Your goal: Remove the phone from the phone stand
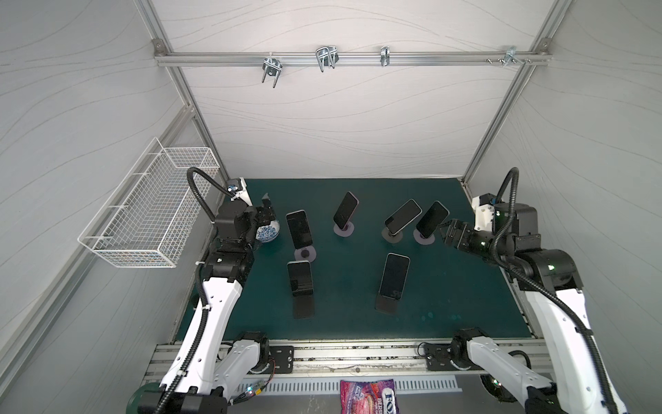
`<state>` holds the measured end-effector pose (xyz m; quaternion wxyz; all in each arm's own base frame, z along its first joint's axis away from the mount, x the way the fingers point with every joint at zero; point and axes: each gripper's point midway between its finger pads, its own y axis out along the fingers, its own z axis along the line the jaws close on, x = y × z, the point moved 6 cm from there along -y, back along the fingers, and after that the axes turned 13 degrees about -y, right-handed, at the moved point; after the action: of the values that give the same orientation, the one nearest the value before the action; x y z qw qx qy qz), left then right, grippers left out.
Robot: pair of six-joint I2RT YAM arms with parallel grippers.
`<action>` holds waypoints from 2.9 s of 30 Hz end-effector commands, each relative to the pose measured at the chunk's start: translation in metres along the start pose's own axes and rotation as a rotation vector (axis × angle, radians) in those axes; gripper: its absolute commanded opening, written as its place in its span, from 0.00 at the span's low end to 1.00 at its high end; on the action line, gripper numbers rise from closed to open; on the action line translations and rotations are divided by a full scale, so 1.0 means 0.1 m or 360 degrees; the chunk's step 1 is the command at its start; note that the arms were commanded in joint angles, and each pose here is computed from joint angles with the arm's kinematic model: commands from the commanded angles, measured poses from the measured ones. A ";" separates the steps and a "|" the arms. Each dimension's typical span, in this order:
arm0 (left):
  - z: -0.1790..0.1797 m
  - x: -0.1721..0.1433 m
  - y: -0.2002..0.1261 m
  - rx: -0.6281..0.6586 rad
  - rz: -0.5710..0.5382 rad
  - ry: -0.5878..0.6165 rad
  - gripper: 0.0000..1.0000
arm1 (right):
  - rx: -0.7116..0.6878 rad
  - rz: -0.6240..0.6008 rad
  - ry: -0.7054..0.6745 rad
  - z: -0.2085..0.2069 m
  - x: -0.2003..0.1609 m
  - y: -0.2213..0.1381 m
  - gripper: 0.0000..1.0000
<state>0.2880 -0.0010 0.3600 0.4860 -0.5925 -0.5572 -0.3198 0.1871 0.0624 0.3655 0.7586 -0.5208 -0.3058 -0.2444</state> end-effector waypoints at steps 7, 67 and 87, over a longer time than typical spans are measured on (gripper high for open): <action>-0.62 0.15 -0.40 -0.0494 0.0154 0.0276 0.84 | 0.0028 0.0476 -0.0008 0.34 -0.45 -0.26 0.83; -0.79 -1.47 -1.21 -0.1797 0.0536 0.0516 0.97 | -0.0455 0.0648 -0.0134 0.82 -1.24 1.22 0.96; -0.74 -1.47 -1.21 -0.1735 0.0439 0.0550 0.96 | -0.0511 0.0619 -0.0136 0.82 -1.22 1.38 0.93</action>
<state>0.1560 -0.1321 0.2640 0.2412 -0.7841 -0.1330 -0.5561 0.1762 0.1933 0.2118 0.6925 -0.6875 -0.1918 -0.1046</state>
